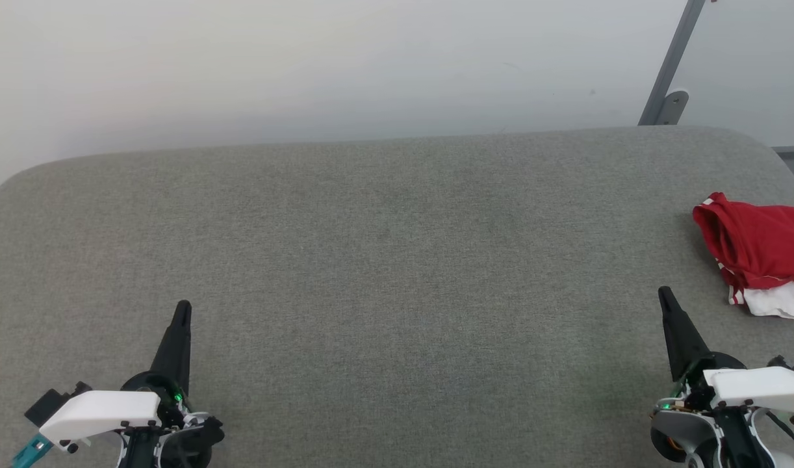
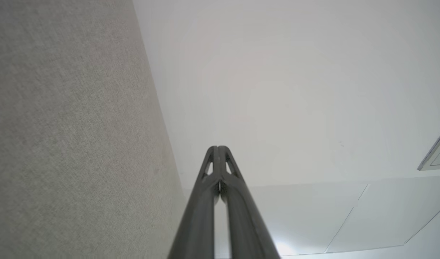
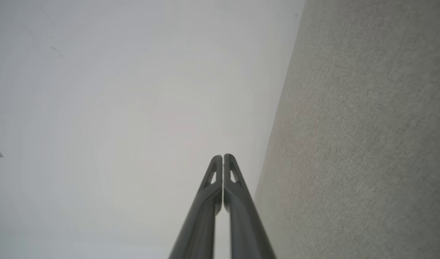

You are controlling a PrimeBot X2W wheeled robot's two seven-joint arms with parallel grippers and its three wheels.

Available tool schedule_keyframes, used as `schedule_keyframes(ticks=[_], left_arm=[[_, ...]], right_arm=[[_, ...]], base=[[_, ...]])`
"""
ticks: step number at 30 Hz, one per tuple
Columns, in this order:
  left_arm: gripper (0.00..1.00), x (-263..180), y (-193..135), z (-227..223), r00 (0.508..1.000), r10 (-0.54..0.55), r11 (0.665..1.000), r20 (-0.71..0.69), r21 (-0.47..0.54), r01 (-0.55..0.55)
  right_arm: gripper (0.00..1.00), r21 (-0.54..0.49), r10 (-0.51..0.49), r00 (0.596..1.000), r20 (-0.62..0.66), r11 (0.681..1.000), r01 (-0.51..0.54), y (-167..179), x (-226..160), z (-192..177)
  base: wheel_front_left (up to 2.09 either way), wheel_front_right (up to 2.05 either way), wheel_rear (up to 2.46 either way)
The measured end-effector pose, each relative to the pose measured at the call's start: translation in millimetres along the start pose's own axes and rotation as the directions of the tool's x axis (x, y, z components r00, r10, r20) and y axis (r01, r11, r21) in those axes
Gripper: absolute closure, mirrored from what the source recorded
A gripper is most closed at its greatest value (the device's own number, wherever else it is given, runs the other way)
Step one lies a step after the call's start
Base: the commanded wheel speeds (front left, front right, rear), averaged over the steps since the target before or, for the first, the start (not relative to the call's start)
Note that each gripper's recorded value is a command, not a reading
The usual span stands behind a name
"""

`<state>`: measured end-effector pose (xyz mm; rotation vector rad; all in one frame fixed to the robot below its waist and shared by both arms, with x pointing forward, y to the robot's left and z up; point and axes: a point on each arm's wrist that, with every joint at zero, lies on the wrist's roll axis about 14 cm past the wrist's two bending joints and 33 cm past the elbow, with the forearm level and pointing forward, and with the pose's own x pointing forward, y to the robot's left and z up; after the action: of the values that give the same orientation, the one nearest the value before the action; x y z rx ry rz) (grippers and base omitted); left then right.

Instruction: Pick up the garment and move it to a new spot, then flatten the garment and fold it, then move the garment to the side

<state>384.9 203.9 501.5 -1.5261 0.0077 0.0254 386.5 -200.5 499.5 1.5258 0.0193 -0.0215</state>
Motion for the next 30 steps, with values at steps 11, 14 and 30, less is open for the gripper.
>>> schedule_keyframes(ticks=[11, 14, 30], left_arm=[[1.00, 2.5, -2.5, -3.7, 1.000, -0.010, 0.999, -0.012, -0.048, 0.009], [1.00, 2.5, -2.5, -3.7, 1.000, -0.010, 0.999, -0.012, -0.048, 0.009], [1.00, 2.5, -2.6, -3.8, 1.000, -0.010, 0.999, -0.012, -0.048, 0.009]], right_arm=[[1.00, 0.047, 0.019, 1.000, -0.002, 0.999, -0.019, 5.7, 1.7, -0.2], [1.00, 0.047, 0.019, 1.000, -0.002, 0.999, -0.019, 5.8, 1.7, -0.2], [1.00, 0.047, 0.020, 1.000, -0.002, 0.999, -0.019, 5.8, 1.7, -0.3]], base=[[0.00, 0.00, 0.00], [0.00, 0.00, 0.00], [0.00, 0.00, 0.00]])
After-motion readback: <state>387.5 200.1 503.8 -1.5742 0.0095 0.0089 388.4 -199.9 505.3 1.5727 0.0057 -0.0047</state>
